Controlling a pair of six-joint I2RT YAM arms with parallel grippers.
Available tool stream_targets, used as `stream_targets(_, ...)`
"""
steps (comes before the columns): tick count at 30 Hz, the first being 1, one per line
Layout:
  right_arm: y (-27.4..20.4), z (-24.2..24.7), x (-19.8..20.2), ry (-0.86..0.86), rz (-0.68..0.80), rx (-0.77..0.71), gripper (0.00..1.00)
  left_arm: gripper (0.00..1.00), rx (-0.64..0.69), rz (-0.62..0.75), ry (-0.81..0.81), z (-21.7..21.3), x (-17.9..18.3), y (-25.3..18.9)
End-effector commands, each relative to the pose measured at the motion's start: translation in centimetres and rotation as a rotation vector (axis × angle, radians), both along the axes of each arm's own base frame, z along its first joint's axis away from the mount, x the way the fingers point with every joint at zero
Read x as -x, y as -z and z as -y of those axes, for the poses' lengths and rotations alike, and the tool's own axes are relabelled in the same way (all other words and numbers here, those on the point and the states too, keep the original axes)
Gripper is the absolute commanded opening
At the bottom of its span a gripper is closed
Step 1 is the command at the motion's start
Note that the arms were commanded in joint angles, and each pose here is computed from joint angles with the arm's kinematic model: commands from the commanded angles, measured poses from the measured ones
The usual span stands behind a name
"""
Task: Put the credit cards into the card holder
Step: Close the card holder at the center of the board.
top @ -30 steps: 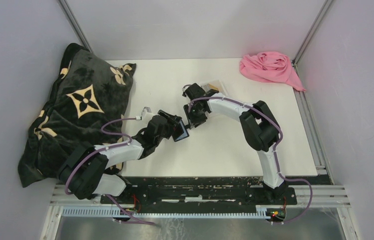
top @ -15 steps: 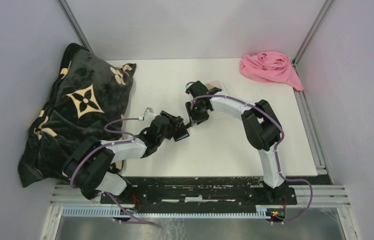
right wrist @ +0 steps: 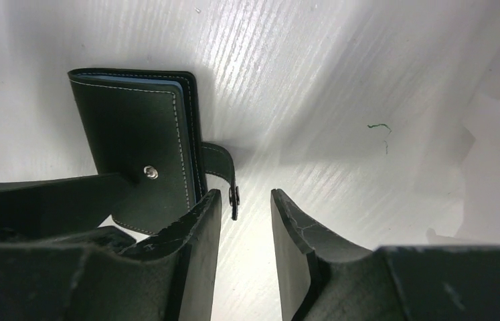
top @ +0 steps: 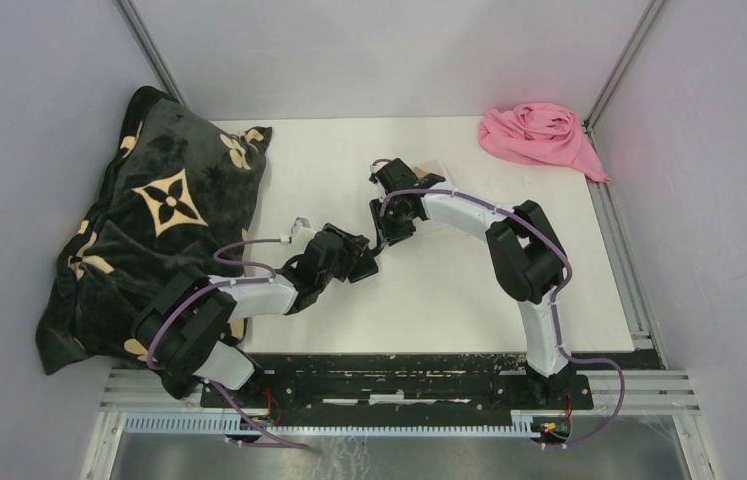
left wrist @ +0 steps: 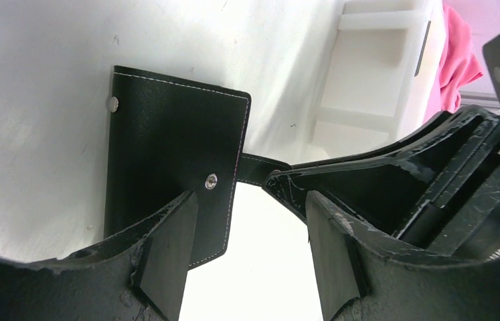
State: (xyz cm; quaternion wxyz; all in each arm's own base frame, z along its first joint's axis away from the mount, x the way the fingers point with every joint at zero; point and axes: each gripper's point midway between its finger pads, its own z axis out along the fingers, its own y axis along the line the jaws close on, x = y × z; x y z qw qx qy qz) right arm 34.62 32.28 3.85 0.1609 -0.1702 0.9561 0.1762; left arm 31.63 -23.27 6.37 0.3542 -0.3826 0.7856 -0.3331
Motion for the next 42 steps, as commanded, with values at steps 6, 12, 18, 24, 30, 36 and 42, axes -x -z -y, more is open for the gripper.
stream_targets(6,-3.3,-0.9,-1.0,0.011,0.066,-0.079,0.37,0.67,0.071,0.003,-0.048,0.9,-0.7,-0.6)
stream_targets(12,-3.2,-1.1,-0.9,0.009,0.060,-0.086,0.32,0.67,0.068,-0.012,-0.072,0.3,-0.3,0.2)
stream_targets(18,-3.4,-1.1,-0.8,0.008,0.061,-0.093,0.26,0.67,0.059,-0.019,-0.082,0.0,-0.1,0.7)
stream_targets(24,-3.9,-1.2,-0.8,0.008,0.064,-0.101,0.23,0.67,0.051,-0.028,-0.096,-0.3,0.0,1.1)
stream_targets(30,-4.3,-1.3,-0.7,0.010,0.064,-0.115,0.23,0.67,0.045,-0.030,-0.100,-0.5,0.0,1.3)
stream_targets(36,-4.5,-1.3,-0.6,0.010,0.065,-0.118,0.23,0.66,0.040,-0.035,-0.100,-0.6,0.1,1.5)
stream_targets(42,-4.0,-1.3,-0.3,0.006,0.050,-0.113,0.23,0.66,0.043,-0.038,-0.103,-0.6,0.2,1.6)
